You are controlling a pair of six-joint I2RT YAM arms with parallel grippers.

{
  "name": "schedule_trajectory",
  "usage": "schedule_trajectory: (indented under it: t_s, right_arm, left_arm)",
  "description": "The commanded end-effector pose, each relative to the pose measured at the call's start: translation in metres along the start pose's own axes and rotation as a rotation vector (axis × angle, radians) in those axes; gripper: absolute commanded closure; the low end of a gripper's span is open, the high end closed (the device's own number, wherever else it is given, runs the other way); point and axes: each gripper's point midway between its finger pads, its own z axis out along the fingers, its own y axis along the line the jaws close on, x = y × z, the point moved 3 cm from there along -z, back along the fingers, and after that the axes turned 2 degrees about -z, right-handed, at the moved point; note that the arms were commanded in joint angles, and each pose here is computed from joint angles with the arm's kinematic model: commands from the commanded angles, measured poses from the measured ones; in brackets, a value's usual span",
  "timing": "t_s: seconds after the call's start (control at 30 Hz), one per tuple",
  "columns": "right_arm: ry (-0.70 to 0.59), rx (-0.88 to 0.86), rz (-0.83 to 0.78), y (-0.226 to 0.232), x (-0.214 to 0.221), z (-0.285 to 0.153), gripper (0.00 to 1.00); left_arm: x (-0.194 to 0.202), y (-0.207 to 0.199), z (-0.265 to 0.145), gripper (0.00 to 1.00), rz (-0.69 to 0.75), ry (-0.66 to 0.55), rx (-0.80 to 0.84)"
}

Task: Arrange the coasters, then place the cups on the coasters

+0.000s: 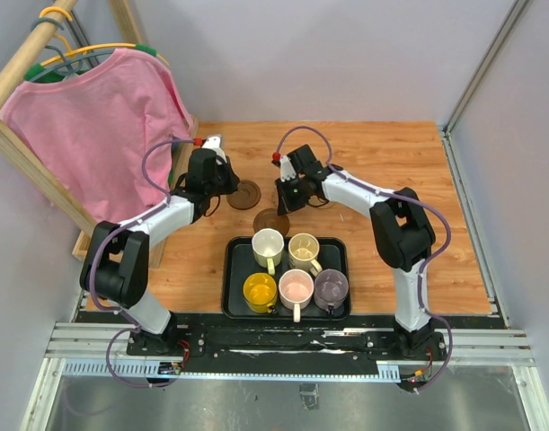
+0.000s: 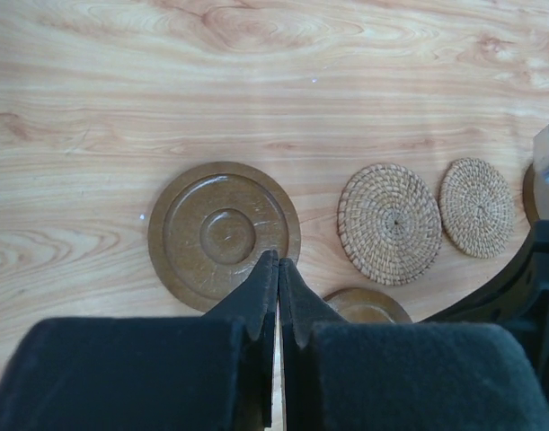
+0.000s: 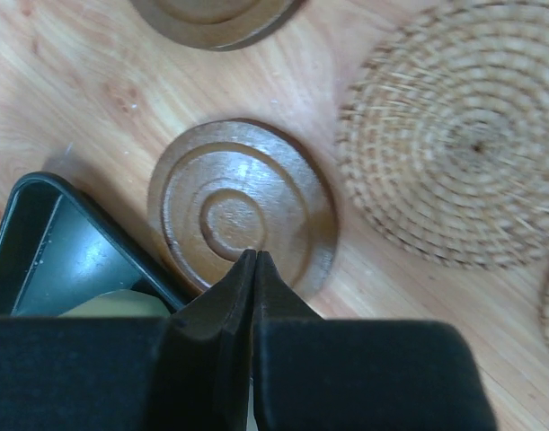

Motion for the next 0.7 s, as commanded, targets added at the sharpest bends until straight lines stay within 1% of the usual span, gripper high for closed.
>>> schedule_trajectory:
  t_s: [0.0, 0.13, 0.27, 0.53, 0.67]
  right_arm:
    - [0.063, -0.078, -0.050, 0.028, 0.007, 0.015, 0.99]
    - [0.108, -0.075, -0.054, 0.034, 0.017, 0.026, 0.99]
    - [0.150, -0.037, -0.022, 0.029, 0.029, 0.030, 0.99]
    - [0.251, 0.191, 0.039, -0.007, 0.060, 0.023, 0.99]
    - [0.284, 0.289, 0.108, -0.033, 0.075, 0.013, 0.99]
  left_arm:
    - [-0.003, 0.005, -0.007, 0.98, -0.011, -0.022, -0.036]
    - [-0.003, 0.007, -0.009, 0.97, -0.017, -0.026, -0.052]
    - [-0.003, 0.010, -0.010, 0.97, -0.016, -0.026, -0.064]
    - [-0.003, 0.012, -0.006, 0.97, -0.026, -0.024, -0.063]
    - [-0.003, 0.011, -0.004, 0.97, -0.027, -0.020, -0.058]
